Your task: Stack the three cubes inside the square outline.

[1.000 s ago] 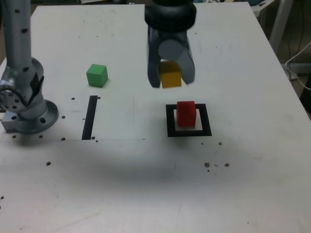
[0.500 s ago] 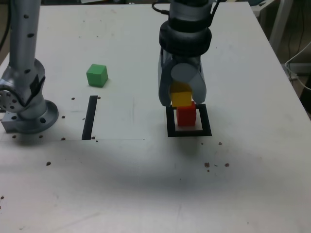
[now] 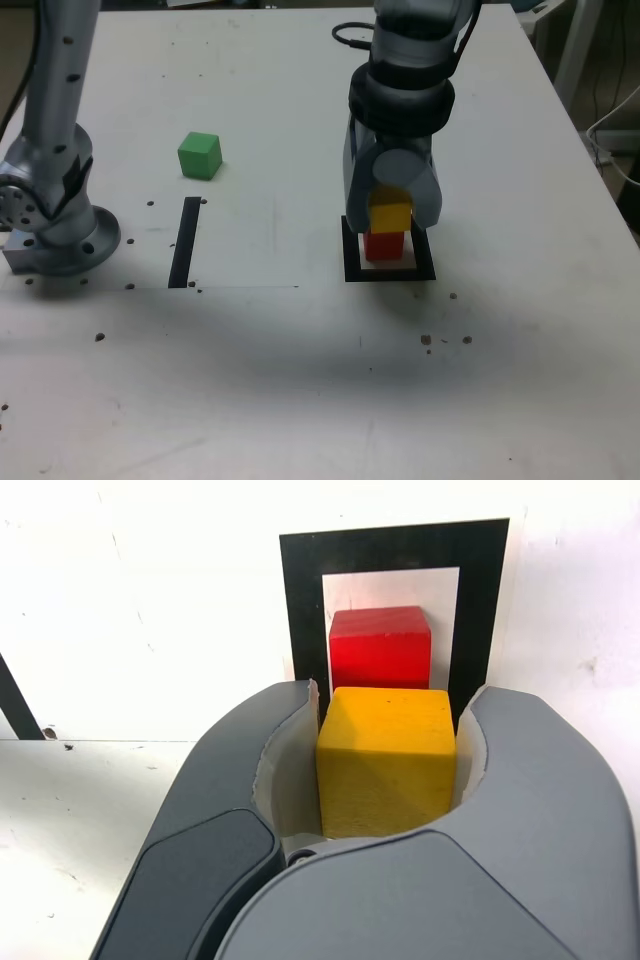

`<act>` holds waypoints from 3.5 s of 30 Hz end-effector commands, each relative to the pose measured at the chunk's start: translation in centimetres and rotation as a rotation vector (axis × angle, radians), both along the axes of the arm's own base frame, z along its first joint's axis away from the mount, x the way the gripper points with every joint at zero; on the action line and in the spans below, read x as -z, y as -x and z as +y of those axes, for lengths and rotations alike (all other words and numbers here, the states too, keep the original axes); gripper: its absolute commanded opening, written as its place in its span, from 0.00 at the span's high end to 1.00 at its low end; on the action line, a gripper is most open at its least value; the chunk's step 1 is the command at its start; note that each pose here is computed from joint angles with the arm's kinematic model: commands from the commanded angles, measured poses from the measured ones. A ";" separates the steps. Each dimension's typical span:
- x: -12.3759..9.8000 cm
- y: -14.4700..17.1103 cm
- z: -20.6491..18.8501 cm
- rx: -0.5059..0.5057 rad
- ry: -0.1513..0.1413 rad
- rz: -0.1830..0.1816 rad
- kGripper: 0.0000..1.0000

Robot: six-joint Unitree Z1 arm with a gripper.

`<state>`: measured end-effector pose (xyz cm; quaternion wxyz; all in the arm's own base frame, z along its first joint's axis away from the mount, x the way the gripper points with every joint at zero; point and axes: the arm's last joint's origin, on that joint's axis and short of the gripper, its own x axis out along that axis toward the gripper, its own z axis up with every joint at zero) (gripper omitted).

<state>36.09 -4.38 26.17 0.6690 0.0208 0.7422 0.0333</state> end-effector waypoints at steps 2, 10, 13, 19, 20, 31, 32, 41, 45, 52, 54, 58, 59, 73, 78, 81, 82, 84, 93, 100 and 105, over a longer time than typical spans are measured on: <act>0.3 -0.2 0.7 -0.018 -0.012 0.013 0.75; 0.7 -0.1 1.4 -0.032 -0.018 0.033 0.75; 0.8 -0.1 1.3 -0.029 -0.013 0.034 0.75; 1.0 -0.2 1.3 -0.026 -0.009 0.036 0.72; 1.1 -0.1 1.4 -0.027 -0.009 0.038 0.71; 1.8 0.0 1.7 -0.033 -0.011 0.059 0.56; 1.9 -0.1 1.7 -0.032 -0.009 0.058 0.55; 1.8 -0.4 1.5 -0.021 0.017 0.034 0.46; 1.8 -0.4 1.5 -0.017 0.019 0.028 0.36; 1.7 0.1 1.6 -0.014 0.012 0.052 0.01; 1.5 0.2 1.6 -0.014 0.007 0.056 0.01; 1.0 0.6 1.7 -0.014 -0.001 0.051 0.01; 0.7 0.8 1.8 -0.014 -0.003 0.048 0.01; -3.9 5.6 2.7 0.026 -0.004 -0.032 0.01; -4.7 7.6 4.4 0.104 0.013 -0.017 0.01; -5.2 8.8 5.6 0.170 0.035 0.001 0.01; -5.2 9.3 6.0 0.188 0.043 0.008 0.01; -5.1 10.2 6.7 0.212 0.053 0.027 0.01; -4.2 13.4 9.4 0.236 -0.015 0.117 0.01; -4.2 16.1 11.5 0.245 -0.068 0.158 0.01; -4.4 17.1 13.0 0.276 -0.070 0.168 0.01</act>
